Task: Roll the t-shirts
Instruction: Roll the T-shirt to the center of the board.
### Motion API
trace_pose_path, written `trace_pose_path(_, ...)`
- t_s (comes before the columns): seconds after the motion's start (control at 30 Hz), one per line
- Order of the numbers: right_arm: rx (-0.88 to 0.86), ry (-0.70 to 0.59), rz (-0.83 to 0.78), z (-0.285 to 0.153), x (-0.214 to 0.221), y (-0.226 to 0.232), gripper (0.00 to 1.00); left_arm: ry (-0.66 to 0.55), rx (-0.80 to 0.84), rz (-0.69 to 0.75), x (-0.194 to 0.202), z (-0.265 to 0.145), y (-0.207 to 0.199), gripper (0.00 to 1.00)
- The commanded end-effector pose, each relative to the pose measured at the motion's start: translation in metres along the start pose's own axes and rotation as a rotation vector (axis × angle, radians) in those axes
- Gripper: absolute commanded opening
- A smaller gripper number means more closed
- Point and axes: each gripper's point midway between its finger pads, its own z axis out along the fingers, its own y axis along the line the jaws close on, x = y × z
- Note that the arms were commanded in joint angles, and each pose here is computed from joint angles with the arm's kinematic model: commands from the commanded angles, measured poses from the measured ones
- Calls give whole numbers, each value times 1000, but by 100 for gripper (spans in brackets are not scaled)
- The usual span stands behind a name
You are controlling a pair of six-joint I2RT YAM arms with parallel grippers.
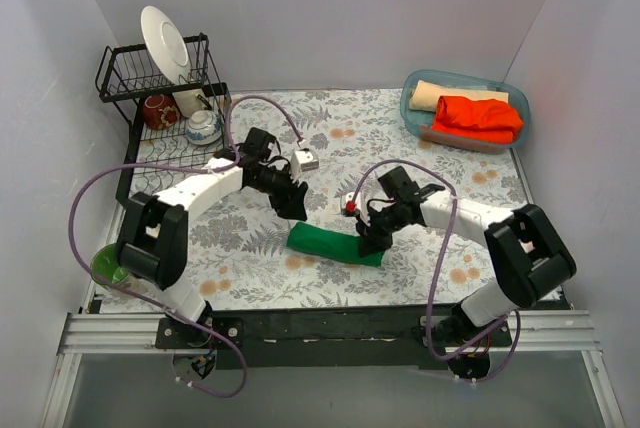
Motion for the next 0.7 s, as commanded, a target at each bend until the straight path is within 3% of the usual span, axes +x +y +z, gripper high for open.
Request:
trace_pose_path(0.0,-184,22,156,-1,13,17,1,-158,-167,188,-56,-27,1,50)
trace_pose_path(0.27,-349,-14,421,-6,22,7,1,-176,-213,693,-52,12,-69,62)
trace_pose_path(0.57,-492,-72,615,-13,21,1,1,-124,-227,882,-24,57,-63,64)
trace_pose_path(0.67,-518,-82,653,-12,21,2,1,-146,-247,952,-30,68,-59,65)
